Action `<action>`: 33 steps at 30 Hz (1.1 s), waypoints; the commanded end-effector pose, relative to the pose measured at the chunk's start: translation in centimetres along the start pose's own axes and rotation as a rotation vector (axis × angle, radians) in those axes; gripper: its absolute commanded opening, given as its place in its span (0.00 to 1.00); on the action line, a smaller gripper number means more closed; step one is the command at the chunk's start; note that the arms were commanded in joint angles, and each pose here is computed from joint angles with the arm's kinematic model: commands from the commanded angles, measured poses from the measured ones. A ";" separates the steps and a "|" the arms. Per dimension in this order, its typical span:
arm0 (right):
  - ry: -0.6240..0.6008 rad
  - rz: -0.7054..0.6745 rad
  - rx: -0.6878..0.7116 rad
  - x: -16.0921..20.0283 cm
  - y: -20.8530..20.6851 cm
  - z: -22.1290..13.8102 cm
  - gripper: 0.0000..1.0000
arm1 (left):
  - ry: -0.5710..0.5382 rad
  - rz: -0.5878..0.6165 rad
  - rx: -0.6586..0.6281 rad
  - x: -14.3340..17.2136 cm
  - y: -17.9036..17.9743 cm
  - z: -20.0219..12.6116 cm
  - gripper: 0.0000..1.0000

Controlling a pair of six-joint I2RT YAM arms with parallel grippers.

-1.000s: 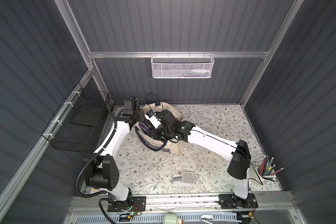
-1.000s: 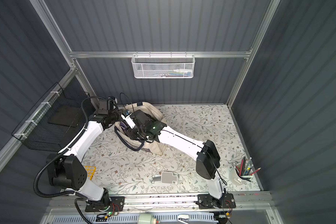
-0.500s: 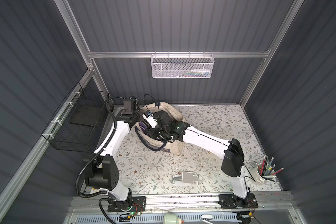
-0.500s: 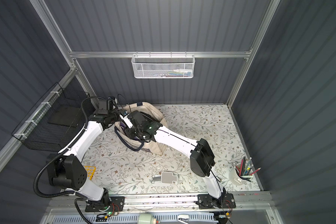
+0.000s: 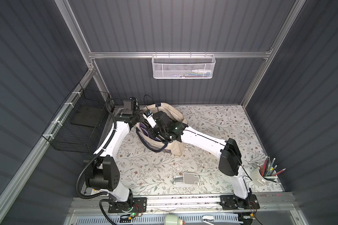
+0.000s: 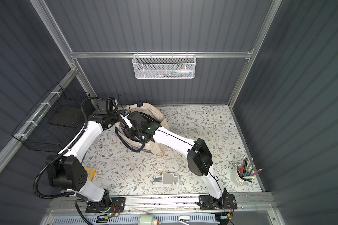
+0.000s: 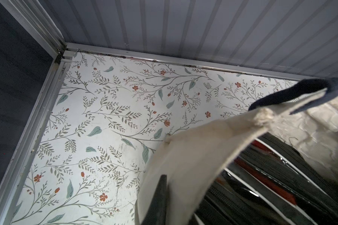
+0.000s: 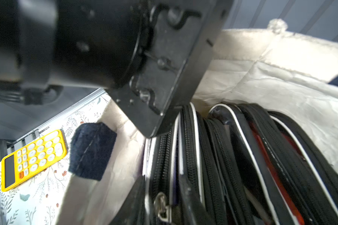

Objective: Remove the ping pong set from the canvas bag
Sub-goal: Pick up the ping pong set from the canvas bag.

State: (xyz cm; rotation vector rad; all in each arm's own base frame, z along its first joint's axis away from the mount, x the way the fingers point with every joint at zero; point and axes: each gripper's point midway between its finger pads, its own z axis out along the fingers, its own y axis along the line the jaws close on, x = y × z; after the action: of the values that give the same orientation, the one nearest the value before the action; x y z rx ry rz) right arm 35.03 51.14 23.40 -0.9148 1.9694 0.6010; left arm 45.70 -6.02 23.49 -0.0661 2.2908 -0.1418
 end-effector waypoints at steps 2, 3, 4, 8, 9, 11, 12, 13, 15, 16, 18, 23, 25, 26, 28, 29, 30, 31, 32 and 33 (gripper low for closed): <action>0.022 -0.002 0.029 0.8 -0.5 1.0 0.21 | -0.041 -0.016 0.018 -1.7 -0.2 -1.5 0.00; 0.025 -0.001 0.034 0.9 -0.6 1.0 0.13 | -0.043 -0.017 0.017 -1.8 -0.1 -1.5 0.00; 0.024 0.000 0.037 1.0 -0.6 1.1 0.05 | -0.044 -0.017 0.016 -1.8 -0.1 -1.5 0.00; 0.016 -0.001 0.053 0.9 -0.9 0.7 0.00 | -0.040 -0.019 0.010 -1.7 0.1 -1.3 0.00; 0.007 -0.003 0.057 0.6 -1.0 0.4 0.00 | -0.038 -0.021 0.009 -1.6 0.2 -1.3 0.00; -0.004 -0.009 0.069 0.2 -1.2 -0.2 0.00 | -0.036 -0.025 0.005 -1.5 0.4 -1.1 0.00; -0.013 -0.015 0.073 -0.2 -1.2 -0.6 0.00 | -0.035 -0.027 0.004 -1.5 0.4 -1.0 0.00; -0.026 -0.020 0.078 -0.7 -1.3 -1.3 0.00 | -0.033 -0.029 0.001 -1.4 0.5 -1.0 0.00; -0.054 -0.029 0.084 -1.8 -1.4 -2.6 0.00 | -0.035 -0.032 -0.005 -1.4 0.8 -0.9 0.00; -0.068 -0.033 0.088 -2.5 -1.5 -3.3 0.00 | -0.032 -0.035 -0.009 -1.4 0.9 -0.8 0.00; -0.097 -0.039 0.089 -3.7 -1.5 -4.7 0.00 | -0.032 -0.043 -0.016 -1.4 1.3 -0.7 0.00; -0.143 -0.045 0.090 -5.4 -1.4 -7.7 0.00 | -0.034 -0.069 -0.039 -1.5 2.5 -0.4 0.00; -0.151 -0.047 0.099 -5.6 -1.6 -8.4 0.00 | -0.031 -0.079 -0.050 -1.3 2.9 -0.2 0.00; -0.151 -0.048 0.103 -5.6 -1.6 -8.6 0.00 | -0.028 -0.083 -0.055 -1.3 3.1 -0.1 0.00; -0.155 -0.048 0.111 -5.5 -1.8 -9.1 0.00 | -0.025 -0.093 -0.070 -1.1 3.6 0.1 0.00; -0.162 -0.048 0.114 -5.7 -1.8 -9.5 0.00 | -0.024 -0.096 -0.076 -1.1 3.9 0.1 0.00; -0.165 -0.046 0.120 -5.6 -2.0 -9.7 0.00 | -0.022 -0.100 -0.085 -1.0 4.2 0.1 0.00; -0.167 -0.043 0.126 -5.6 -2.2 -9.9 0.00 | -0.022 -0.105 -0.090 -1.0 4.4 0.2 0.00; -0.171 -0.044 0.130 -5.8 -2.3 -10.2 0.00 | -0.022 -0.109 -0.095 -0.9 4.6 0.1 0.00; -0.174 -0.040 0.137 -5.8 -2.5 -10.3 0.00 | -0.021 -0.110 -0.097 -0.9 4.7 0.1 0.00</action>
State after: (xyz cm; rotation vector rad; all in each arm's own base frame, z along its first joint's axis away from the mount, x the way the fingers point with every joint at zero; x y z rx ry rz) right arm 33.59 45.45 30.75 -0.8432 1.8706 0.4997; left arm 46.06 -3.84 23.32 -0.1647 2.2892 -0.1559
